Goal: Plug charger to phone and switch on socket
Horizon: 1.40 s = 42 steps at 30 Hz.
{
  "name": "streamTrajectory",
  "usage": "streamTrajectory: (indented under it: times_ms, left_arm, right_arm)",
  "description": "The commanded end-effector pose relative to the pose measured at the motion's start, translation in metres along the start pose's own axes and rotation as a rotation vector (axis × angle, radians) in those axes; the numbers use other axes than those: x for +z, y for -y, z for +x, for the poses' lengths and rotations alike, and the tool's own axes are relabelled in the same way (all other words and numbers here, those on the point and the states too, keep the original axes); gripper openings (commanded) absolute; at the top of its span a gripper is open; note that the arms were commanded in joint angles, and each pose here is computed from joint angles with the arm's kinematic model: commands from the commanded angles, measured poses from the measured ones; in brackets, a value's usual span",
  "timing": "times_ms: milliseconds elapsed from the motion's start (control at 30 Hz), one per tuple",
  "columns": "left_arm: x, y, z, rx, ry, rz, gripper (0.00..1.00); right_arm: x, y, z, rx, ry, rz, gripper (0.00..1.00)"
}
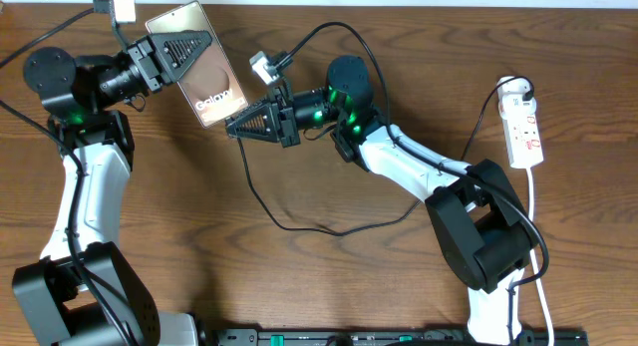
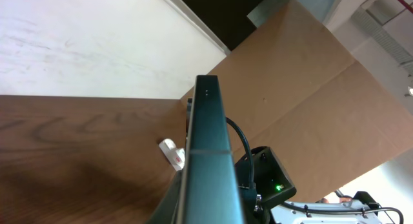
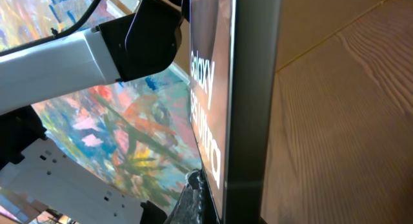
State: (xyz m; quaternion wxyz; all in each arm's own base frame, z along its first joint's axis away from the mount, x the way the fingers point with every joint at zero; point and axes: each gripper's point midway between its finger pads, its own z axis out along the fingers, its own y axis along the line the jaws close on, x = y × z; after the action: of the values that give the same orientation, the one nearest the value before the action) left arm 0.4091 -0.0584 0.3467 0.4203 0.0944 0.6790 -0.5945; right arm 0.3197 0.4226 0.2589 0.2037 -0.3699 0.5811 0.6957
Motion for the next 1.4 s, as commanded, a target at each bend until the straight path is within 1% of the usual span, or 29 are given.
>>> streamTrajectory:
  times_ms: [0, 467, 500, 600, 667, 733, 833, 867, 900, 1167, 1233, 1367]
  left_arm:
    - [0.007, 0.02, 0.028, 0.005, -0.159, 0.091, 0.08]
    - [0.007, 0.02, 0.028, 0.004, -0.159, 0.09, 0.07]
    - [0.007, 0.02, 0.028, 0.004, -0.159, 0.09, 0.07]
    - [0.007, 0.02, 0.028, 0.004, -0.159, 0.09, 0.07]
    - [0.007, 0.02, 0.028, 0.004, -0.159, 0.091, 0.07]
    - [0.007, 0.02, 0.028, 0.005, -0.159, 0.09, 0.07]
    - [0.007, 0.02, 0.028, 0.005, -0.159, 0.09, 0.07]
    - [0.007, 0.02, 0.028, 0.005, -0.159, 0.09, 0.07]
    - [0.007, 0.02, 0.028, 0.005, -0.159, 0.09, 0.07]
    - [0.002, 0.017, 0.024, 0.023, -0.146, 0.079, 0.07]
    - [-0.007, 0.008, 0.02, 0.016, -0.125, 0.058, 0.08]
    - [-0.02, -0.014, 0.016, -0.05, -0.098, 0.023, 0.07]
  right_arm:
    - [-0.019, 0.021, -0.052, -0.047, 0.217, 0.154, 0.01]
    - [-0.022, 0.02, -0.05, -0.049, 0.202, 0.144, 0.01]
    - [-0.022, 0.02, -0.051, -0.045, 0.203, 0.144, 0.02]
    - [-0.023, 0.02, -0.051, -0.034, 0.205, 0.144, 0.14]
    - [-0.023, 0.02, -0.051, -0.034, 0.205, 0.144, 0.2]
    - [-0.023, 0.02, -0.051, -0.034, 0.205, 0.144, 0.39]
    - [-0.023, 0.02, -0.051, -0.033, 0.204, 0.144, 0.72]
    - [-0.023, 0.021, -0.051, -0.03, 0.204, 0.145, 0.93]
    - [-0.023, 0.021, -0.051, -0.031, 0.204, 0.145, 0.99]
    - [-0.023, 0.021, -0.051, -0.027, 0.204, 0.144, 0.99]
    - [-0.023, 0.021, -0.051, -0.019, 0.205, 0.143, 0.99]
    - [-0.023, 0.021, -0.051, -0.017, 0.205, 0.143, 0.99]
